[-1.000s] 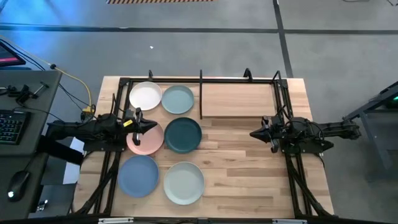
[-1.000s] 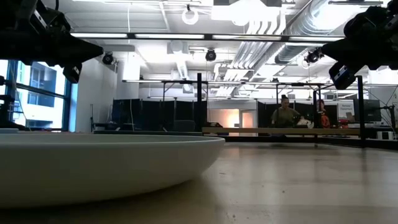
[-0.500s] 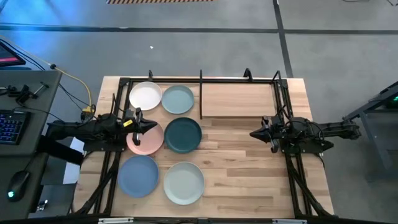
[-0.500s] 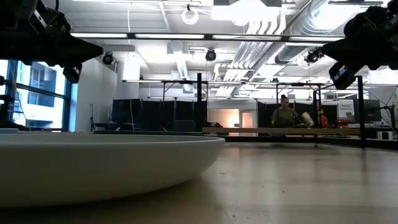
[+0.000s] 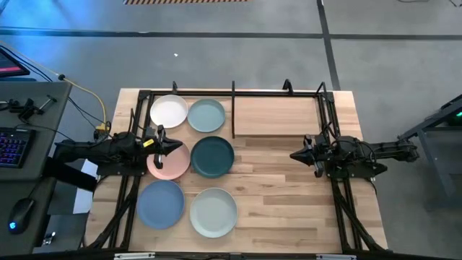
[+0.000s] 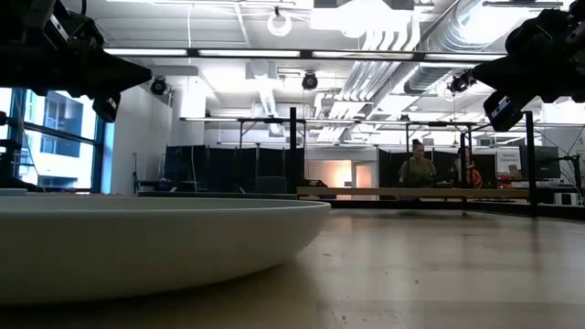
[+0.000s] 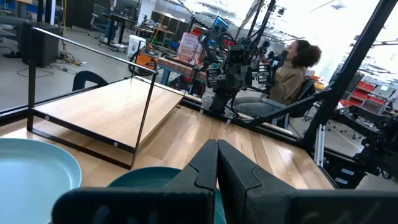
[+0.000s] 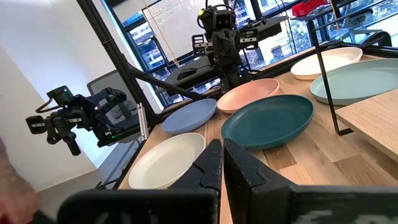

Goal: Place and stack plates onto a shelf

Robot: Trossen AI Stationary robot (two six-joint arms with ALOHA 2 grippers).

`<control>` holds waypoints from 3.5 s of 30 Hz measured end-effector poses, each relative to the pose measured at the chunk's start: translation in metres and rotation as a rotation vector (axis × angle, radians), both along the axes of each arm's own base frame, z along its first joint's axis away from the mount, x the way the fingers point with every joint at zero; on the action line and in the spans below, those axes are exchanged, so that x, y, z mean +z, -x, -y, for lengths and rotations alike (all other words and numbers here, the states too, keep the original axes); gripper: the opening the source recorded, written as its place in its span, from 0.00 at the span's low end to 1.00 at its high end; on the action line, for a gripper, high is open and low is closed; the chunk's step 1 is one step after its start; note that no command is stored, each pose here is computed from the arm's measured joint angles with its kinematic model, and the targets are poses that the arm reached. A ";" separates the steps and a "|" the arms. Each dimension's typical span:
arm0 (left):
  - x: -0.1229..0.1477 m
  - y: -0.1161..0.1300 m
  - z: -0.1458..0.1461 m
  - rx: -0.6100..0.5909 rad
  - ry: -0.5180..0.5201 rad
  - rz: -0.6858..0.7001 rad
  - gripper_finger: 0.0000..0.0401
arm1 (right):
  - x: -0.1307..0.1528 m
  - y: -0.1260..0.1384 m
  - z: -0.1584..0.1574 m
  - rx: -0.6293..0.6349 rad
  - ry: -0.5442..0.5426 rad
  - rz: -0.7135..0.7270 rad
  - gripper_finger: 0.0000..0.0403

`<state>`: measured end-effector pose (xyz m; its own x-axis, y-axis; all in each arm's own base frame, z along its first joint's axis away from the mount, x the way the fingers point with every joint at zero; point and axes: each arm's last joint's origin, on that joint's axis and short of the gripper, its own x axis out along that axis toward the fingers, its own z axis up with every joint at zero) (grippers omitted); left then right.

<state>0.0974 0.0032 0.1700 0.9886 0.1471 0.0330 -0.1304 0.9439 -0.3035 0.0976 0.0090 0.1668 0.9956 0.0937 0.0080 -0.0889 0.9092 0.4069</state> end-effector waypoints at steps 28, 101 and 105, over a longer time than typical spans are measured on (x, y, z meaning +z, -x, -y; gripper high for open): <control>0.000 0.000 0.000 0.000 0.000 0.000 0.00 | 0.052 -0.014 -0.001 -0.187 -0.665 0.350 0.00; 0.000 0.000 0.000 0.000 0.000 0.000 0.00 | 0.010 -0.305 0.007 -0.598 -0.486 -1.101 0.00; 0.000 0.000 0.000 0.000 0.000 0.000 0.00 | 0.030 -0.294 0.007 -0.570 -0.429 -1.113 0.00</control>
